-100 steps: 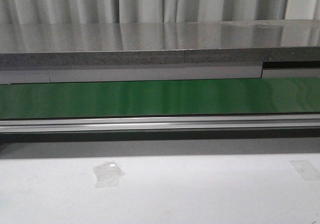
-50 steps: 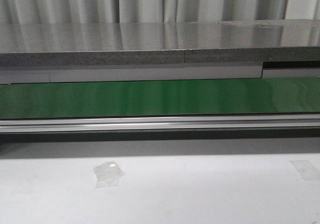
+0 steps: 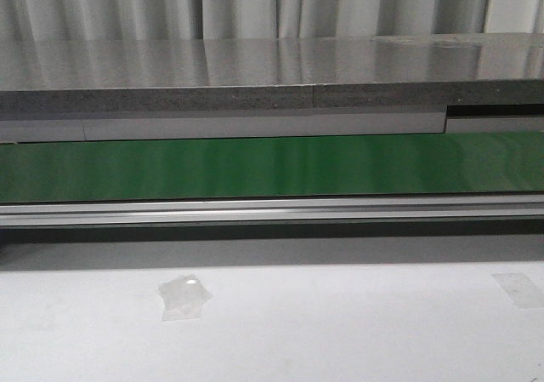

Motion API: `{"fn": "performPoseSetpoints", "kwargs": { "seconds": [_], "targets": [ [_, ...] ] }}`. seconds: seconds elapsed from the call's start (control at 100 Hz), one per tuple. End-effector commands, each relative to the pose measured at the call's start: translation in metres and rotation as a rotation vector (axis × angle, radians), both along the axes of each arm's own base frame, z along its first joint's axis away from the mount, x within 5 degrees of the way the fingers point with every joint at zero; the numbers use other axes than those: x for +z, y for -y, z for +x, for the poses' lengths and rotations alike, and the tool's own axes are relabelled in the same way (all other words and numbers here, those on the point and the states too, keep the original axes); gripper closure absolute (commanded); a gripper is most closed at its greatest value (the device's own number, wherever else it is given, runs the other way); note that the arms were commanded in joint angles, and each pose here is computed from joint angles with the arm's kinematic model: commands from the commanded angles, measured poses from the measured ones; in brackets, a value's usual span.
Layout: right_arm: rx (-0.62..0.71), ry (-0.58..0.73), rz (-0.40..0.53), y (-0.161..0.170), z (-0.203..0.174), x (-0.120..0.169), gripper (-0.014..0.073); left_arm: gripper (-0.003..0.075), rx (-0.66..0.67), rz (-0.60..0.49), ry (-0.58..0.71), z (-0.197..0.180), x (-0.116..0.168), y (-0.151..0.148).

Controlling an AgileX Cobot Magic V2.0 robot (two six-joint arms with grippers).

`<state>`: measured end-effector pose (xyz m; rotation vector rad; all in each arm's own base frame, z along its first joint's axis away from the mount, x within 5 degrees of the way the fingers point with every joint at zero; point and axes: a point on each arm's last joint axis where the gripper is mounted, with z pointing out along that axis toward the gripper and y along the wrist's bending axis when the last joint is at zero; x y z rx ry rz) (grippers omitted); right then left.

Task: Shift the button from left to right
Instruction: 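Close the left gripper on the black base of the yellow push button, then lift the button with the left gripper and place it on the green belt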

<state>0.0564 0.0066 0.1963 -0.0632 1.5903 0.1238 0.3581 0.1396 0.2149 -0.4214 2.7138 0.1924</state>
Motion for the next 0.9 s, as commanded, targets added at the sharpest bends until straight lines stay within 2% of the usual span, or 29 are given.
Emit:
{"fn": "performPoseSetpoints", "kwargs": {
  "seconds": [0.0,0.28,0.6,0.89],
  "targets": [
    [-0.002,0.115,0.003,0.0,-0.002,0.014,0.0696,0.0081,0.007,0.017,0.099,0.006,0.018,-0.002],
    [-0.002,0.115,0.003,0.0,-0.002,0.014,0.0696,0.0081,0.002,-0.02,0.059,0.014,-0.007,-0.003],
    [-0.002,0.115,0.003,0.0,-0.002,0.014,0.0696,0.0081,-0.002,-0.021,0.07,0.017,-0.012,-0.004],
    [-0.002,0.115,0.003,0.0,-0.002,0.014,0.0696,0.0082,0.007,-0.055,0.012,0.021,-0.036,-0.004]
  ]
}}
